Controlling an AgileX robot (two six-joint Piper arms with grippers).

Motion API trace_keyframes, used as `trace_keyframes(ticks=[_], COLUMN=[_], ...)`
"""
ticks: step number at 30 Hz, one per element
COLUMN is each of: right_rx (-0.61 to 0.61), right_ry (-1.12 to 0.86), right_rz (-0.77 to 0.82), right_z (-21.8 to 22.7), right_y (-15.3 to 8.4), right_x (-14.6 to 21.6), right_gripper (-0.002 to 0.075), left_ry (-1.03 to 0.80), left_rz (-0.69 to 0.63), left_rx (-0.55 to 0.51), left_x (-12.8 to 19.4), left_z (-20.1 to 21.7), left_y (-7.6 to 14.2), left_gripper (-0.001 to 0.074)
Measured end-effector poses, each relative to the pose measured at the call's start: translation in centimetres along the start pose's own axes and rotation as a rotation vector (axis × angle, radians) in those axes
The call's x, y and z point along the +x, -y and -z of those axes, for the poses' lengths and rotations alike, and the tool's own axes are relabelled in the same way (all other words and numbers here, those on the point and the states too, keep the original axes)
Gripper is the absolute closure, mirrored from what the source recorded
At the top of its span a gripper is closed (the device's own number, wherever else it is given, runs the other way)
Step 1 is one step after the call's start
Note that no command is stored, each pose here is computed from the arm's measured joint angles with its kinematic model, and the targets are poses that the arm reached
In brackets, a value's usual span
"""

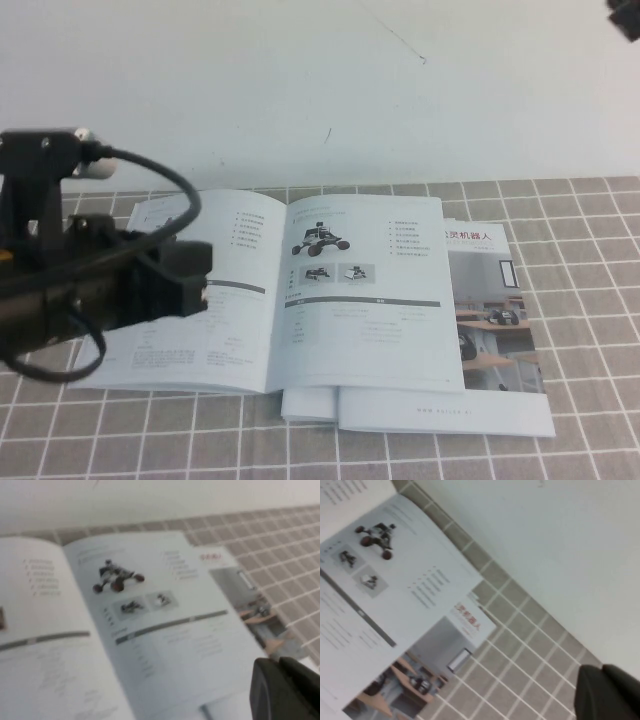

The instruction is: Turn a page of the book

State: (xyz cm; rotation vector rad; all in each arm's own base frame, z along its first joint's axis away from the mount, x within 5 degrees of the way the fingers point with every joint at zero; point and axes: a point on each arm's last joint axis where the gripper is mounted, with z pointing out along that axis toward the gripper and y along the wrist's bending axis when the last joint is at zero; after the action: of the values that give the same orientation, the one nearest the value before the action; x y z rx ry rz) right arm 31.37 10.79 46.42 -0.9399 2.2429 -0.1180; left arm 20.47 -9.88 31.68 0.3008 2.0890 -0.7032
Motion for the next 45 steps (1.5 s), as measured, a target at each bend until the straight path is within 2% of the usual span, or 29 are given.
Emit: trace_keyframes(ticks=[3, 7, 11, 15, 22, 30, 36, 45], right_rx=[0.074, 0.097, 0.126, 0.145, 0.155, 0.143, 0.122, 0.098], right_ry=[-0.016, -0.042, 0.032, 0.109, 0.216, 0.330, 0.307, 0.213], right_rz=[-0.018, -0.053, -0.093, -0.112, -0.188, -0.291, -0.333, -0.338], right_z=[2.7, 5.2, 6.9, 6.6, 4.7, 2.5, 1.3, 0.5], right_y=[0.0, -1.2, -3.3, -5.8, -9.7, -13.2, -14.2, -14.7], right_x=[1.8, 5.2, 9.4, 14.1, 21.0, 26.9, 28.7, 29.8], right_gripper=[0.0726, 0.0726, 0.0726, 0.0726, 0.0726, 0.0726, 0.0726, 0.0727], left_ry=[-0.071, -0.032, 0.107, 0.292, 0.419, 0.410, 0.399, 0.400], left_rz=[-0.046, -0.052, -0.078, -0.081, -0.093, -0.101, -0.046, -0.041], left_rx=[-0.098, -0.272, -0.465, -0.548, -0.547, -0.510, -0.470, -0.465], left_x=[0.8, 0.9, 0.7, 1.0, 3.0, 7.0, 7.4, 7.5], left_z=[1.8, 5.4, 9.9, 14.5, 17.5, 15.6, 15.2, 15.2], left_y=[-0.3, -0.7, -1.0, -0.5, -0.1, -1.4, -1.4, -1.3], left_gripper=[0.0736, 0.0736, 0.0736, 0.0736, 0.0736, 0.0736, 0.0736, 0.0736])
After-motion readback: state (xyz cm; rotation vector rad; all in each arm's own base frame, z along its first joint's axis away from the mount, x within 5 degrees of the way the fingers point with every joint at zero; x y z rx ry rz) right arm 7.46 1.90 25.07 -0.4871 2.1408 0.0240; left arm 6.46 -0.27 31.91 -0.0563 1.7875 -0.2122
